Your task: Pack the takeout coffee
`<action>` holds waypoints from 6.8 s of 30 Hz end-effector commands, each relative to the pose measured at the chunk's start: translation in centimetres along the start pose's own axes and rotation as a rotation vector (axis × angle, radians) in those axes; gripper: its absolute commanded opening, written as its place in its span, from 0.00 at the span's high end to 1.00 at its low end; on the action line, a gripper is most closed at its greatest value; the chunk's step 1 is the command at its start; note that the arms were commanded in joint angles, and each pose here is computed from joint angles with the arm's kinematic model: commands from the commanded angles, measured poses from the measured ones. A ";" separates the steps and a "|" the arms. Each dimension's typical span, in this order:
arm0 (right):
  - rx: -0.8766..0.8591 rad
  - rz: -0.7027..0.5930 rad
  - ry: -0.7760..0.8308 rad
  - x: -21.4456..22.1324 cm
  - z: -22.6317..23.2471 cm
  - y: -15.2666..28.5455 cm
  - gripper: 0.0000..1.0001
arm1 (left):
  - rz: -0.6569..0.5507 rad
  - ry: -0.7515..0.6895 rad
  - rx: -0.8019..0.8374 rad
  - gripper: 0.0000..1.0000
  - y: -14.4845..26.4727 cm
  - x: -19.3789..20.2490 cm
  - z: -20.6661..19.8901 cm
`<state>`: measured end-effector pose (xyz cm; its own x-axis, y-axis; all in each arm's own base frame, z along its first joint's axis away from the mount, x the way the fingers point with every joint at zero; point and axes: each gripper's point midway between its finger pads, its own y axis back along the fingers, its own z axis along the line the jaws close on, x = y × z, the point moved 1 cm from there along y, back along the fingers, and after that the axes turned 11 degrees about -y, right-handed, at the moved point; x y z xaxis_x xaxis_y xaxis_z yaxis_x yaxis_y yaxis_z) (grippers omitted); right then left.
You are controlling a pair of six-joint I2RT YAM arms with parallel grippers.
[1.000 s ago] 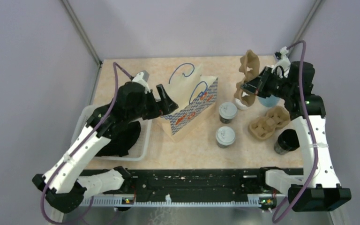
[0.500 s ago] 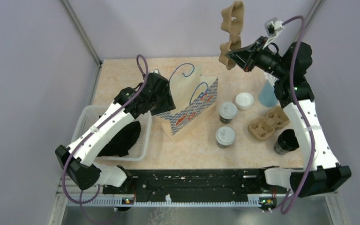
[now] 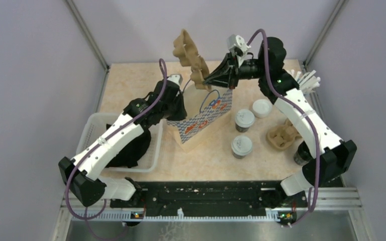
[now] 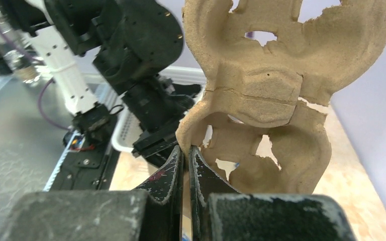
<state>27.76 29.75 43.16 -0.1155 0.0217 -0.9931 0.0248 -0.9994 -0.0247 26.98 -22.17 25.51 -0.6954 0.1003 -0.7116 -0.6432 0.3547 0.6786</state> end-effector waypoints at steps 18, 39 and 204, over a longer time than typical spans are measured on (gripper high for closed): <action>-0.130 -0.030 -0.016 4.0 0.5 -4.7 1.00 | -0.301 -0.274 0.144 0.86 1.7 -2.3 -0.7; 0.021 0.309 0.230 11.2 -1.4 0.4 1.00 | -0.356 -0.255 0.121 0.91 2.4 -1.7 0.3; 0.453 -0.059 -0.108 1.9 -13.9 -0.8 1.00 | -0.246 -0.184 0.123 0.81 2.4 -13.7 3.3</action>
<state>42.21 31.50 35.82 -0.2988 0.0169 -0.9542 -0.4065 -0.9069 0.1113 37.68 -18.62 31.41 -0.5887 0.1821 -0.7876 -0.6910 0.3923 0.6072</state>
